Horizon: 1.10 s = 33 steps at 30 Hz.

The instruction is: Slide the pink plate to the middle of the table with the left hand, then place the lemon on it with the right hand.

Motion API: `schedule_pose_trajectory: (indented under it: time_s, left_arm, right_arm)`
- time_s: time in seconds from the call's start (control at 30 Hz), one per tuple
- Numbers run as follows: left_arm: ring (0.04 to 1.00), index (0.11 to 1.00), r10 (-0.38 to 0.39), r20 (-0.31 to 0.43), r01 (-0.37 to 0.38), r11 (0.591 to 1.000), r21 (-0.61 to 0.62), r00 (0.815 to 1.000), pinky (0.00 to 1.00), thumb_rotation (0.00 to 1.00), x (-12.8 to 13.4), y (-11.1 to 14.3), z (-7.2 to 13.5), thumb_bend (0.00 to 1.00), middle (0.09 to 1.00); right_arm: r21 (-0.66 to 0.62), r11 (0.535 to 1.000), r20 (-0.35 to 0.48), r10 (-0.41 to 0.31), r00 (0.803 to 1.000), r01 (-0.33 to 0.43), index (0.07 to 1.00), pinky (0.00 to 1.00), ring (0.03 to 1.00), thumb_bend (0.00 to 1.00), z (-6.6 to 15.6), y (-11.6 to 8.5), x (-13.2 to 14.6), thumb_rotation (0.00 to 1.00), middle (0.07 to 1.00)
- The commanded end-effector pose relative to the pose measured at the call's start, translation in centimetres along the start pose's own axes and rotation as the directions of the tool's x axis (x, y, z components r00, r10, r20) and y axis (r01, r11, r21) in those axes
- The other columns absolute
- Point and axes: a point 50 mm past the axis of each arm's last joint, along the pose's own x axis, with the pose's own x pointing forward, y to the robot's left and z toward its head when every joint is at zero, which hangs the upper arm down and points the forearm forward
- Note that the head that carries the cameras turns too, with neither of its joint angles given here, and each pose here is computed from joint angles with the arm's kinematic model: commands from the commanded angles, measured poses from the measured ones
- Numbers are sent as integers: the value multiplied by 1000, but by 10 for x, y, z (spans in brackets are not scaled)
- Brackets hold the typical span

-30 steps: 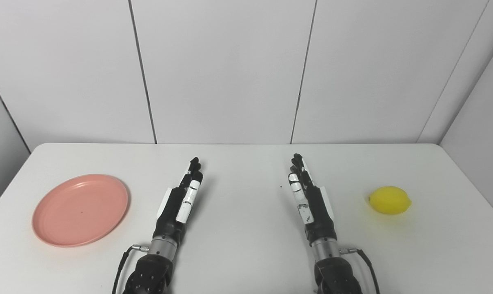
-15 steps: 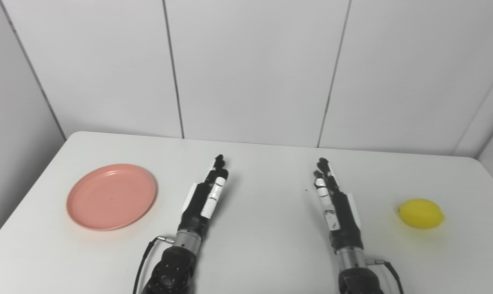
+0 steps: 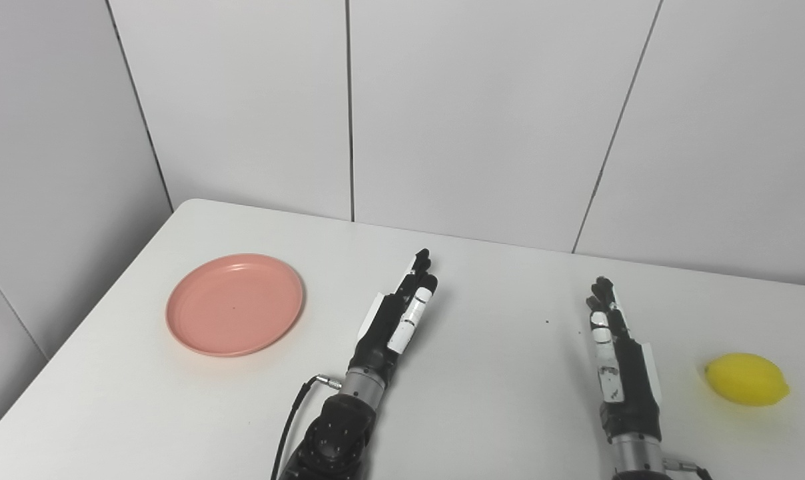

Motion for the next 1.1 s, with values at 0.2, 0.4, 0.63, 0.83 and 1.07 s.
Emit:
schedule_pose_trajectory:
  time_s: [0.2,0.4,0.63,0.83,1.07]
  left_arm:
    - [1000,987,30,76,-30,1000,-5,997,1000,1000,6,15,19,683,995]
    - [1000,989,85,101,-87,996,7,991,999,1000,7,50,39,668,994]
    - [965,944,116,137,-129,987,93,984,979,1000,7,88,60,678,950]
    - [949,935,143,153,-159,982,98,978,980,1000,6,115,76,675,937]
    - [973,939,199,130,-217,964,151,971,998,1000,-4,149,80,681,950]
  right_arm:
    - [11,1000,46,-3,999,3,955,984,957,602,3,-8,4,1000,953]
    - [17,1000,51,10,999,-11,965,1000,970,571,2,-9,6,1000,961]
    - [8,1000,63,6,998,-6,961,996,965,561,2,-10,6,1000,957]
    - [28,1000,62,10,998,-12,974,1000,978,534,1,-12,4,1000,967]
    - [46,999,70,5,998,-9,971,1000,982,451,7,-13,2,1000,965]
